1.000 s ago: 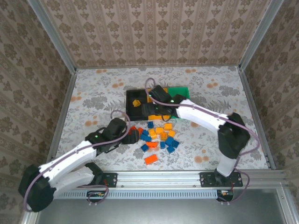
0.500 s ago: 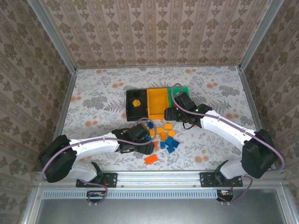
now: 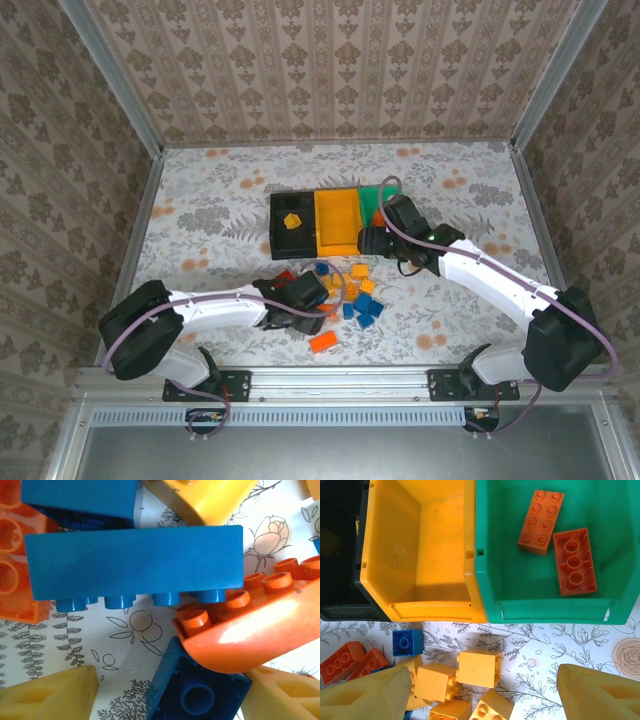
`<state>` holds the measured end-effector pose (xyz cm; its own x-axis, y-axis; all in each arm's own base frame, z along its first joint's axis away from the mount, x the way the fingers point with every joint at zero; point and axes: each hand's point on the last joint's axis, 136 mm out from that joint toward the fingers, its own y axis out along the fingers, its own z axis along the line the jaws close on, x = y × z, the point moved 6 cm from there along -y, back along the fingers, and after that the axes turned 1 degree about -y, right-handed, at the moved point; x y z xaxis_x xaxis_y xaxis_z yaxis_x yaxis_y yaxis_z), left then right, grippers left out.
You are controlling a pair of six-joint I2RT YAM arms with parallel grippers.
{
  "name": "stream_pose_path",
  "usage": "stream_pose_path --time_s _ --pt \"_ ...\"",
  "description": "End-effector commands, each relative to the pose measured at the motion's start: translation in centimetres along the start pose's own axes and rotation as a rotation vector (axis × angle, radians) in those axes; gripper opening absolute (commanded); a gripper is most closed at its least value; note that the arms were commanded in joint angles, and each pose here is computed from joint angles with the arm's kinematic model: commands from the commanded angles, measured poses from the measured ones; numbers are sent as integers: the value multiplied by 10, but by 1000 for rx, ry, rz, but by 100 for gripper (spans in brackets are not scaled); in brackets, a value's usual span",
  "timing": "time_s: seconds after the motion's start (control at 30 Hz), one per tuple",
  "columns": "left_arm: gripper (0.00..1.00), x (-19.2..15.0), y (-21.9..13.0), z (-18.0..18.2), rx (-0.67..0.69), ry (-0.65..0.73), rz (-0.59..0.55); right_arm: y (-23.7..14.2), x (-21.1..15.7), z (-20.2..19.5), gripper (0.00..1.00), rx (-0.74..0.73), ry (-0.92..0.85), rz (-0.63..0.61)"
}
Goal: Sort the legos into containers by color
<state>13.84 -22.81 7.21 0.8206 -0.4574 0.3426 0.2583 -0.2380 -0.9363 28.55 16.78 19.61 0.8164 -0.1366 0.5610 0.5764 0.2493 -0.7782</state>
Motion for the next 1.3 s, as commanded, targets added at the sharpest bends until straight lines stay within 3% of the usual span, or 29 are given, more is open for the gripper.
stream_pose_path --time_s 0.0,0.13,0.33,0.6,0.73,0.87,1.1,1.27 --pt "58 12 6 -12 -40 36 -33 -6 2 -5 78 -6 18 -24" --pt "58 10 7 -13 -37 38 -34 -5 1 -7 78 -10 20 -20" --pt "42 10 -2 -11 -30 40 -50 -4 1 -9 78 -15 27 -19" --pt "35 26 -55 -8 -42 5 -172 -12 4 -13 78 -12 45 -40" --pt "35 66 -91 -8 -94 -35 -293 -17 0 -21 78 -25 65 -52" --pt "33 122 -98 -10 -188 -81 -370 -18 -6 -31 78 -42 85 -50" --pt "31 215 -67 -8 -204 -106 -376 -18 -19 -43 78 -65 88 -19" --pt "31 245 -30 -3 -175 -132 -315 -15 -31 -47 79 -64 94 14"
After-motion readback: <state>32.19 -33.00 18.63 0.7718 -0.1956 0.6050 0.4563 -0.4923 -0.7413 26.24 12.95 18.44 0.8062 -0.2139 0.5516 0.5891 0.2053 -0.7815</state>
